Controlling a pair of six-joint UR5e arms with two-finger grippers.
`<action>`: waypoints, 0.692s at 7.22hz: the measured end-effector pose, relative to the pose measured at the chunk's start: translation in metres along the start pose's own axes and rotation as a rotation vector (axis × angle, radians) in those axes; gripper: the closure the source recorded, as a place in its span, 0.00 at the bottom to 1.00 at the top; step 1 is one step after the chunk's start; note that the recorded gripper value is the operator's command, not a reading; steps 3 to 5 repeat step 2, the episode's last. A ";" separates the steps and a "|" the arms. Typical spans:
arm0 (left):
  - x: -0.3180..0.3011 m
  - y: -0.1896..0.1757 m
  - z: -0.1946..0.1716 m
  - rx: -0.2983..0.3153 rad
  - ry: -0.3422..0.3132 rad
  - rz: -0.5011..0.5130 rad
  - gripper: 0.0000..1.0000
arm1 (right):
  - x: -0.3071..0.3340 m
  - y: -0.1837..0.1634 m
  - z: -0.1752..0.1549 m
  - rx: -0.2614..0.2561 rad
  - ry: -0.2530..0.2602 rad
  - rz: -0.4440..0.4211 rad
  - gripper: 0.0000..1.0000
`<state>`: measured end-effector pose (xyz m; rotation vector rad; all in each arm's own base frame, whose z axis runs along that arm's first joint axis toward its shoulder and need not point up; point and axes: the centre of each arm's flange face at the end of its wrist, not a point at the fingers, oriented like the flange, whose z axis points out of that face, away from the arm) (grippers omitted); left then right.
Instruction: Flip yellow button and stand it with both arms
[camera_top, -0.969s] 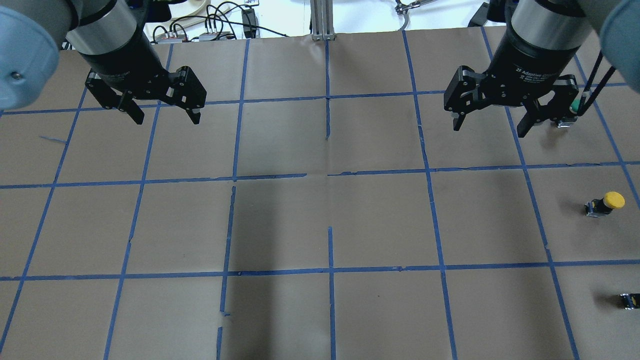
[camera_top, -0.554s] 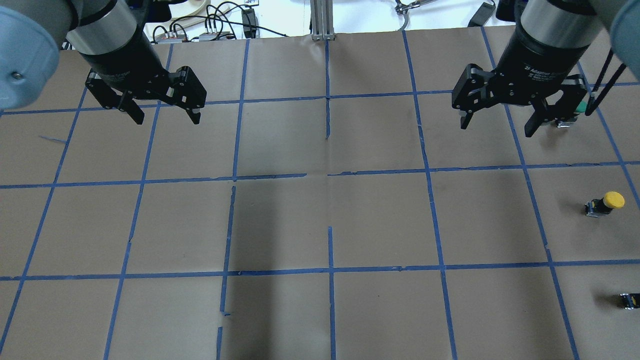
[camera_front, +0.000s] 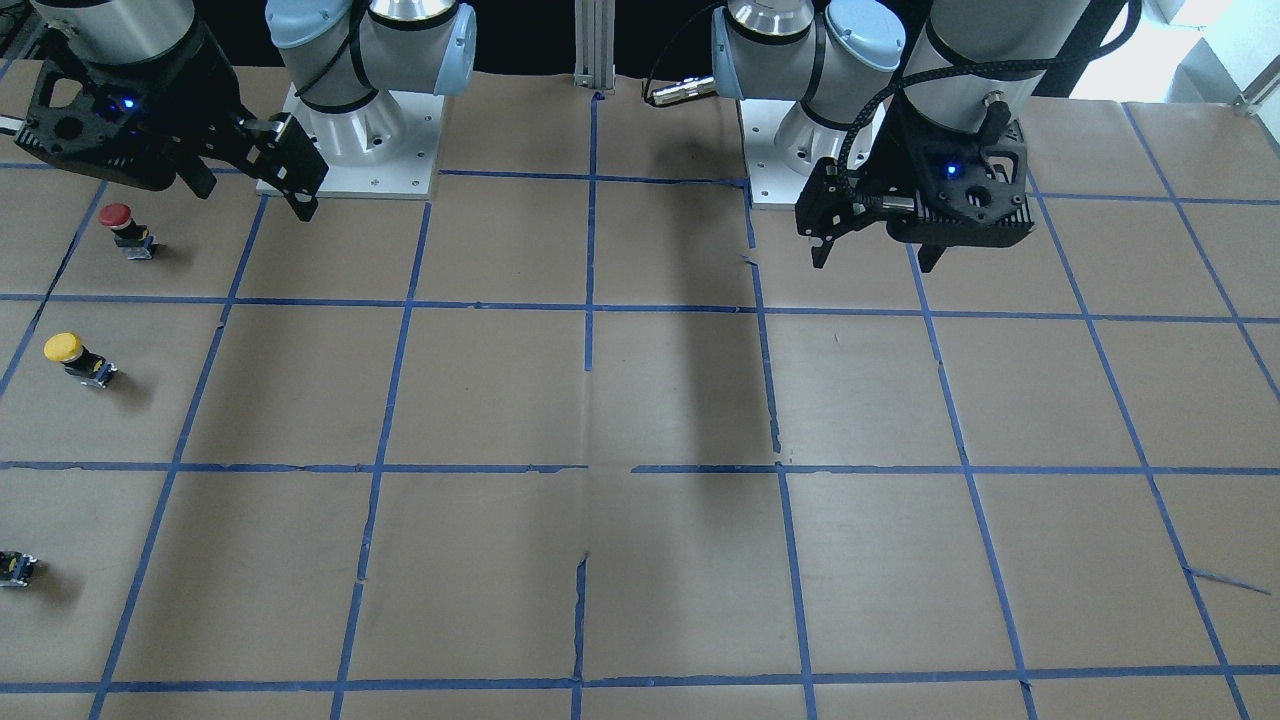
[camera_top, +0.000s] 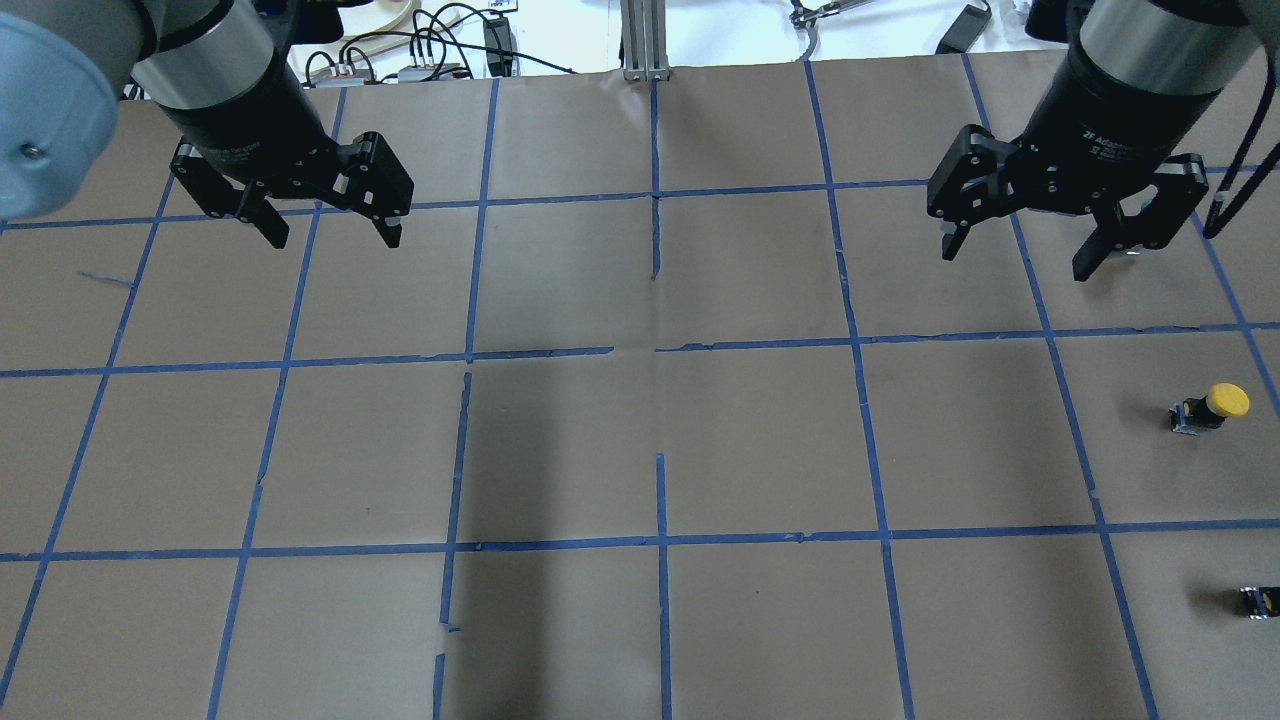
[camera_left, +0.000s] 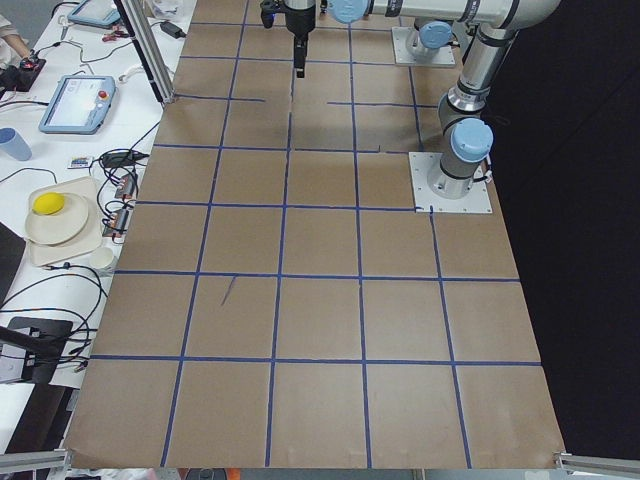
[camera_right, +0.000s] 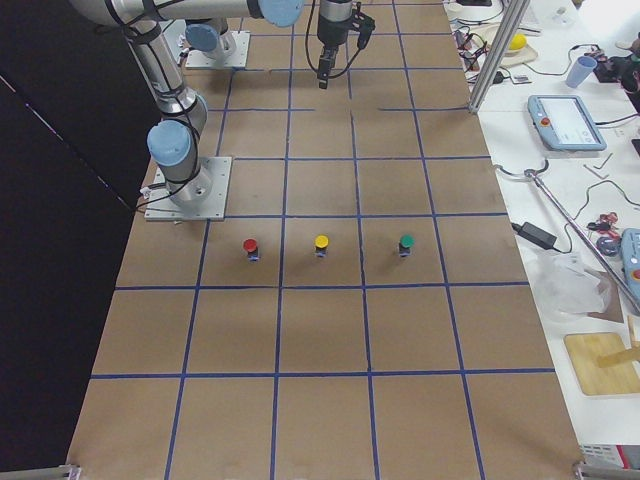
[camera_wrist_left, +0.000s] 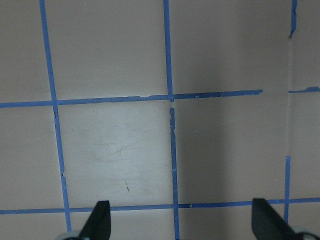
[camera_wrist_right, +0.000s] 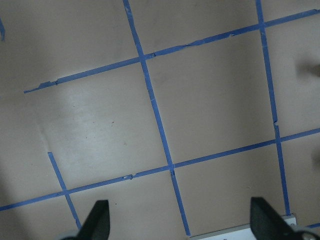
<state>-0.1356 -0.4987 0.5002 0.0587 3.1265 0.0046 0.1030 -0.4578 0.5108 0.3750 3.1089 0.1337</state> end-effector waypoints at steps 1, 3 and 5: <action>0.001 0.001 -0.001 0.000 0.000 0.001 0.00 | -0.002 0.001 0.000 0.000 0.002 -0.006 0.00; 0.001 0.004 -0.004 0.002 0.000 0.002 0.00 | -0.004 0.002 0.000 0.000 0.003 -0.009 0.00; 0.001 0.004 -0.004 0.002 0.000 0.002 0.00 | -0.004 0.002 0.000 0.000 0.003 -0.009 0.00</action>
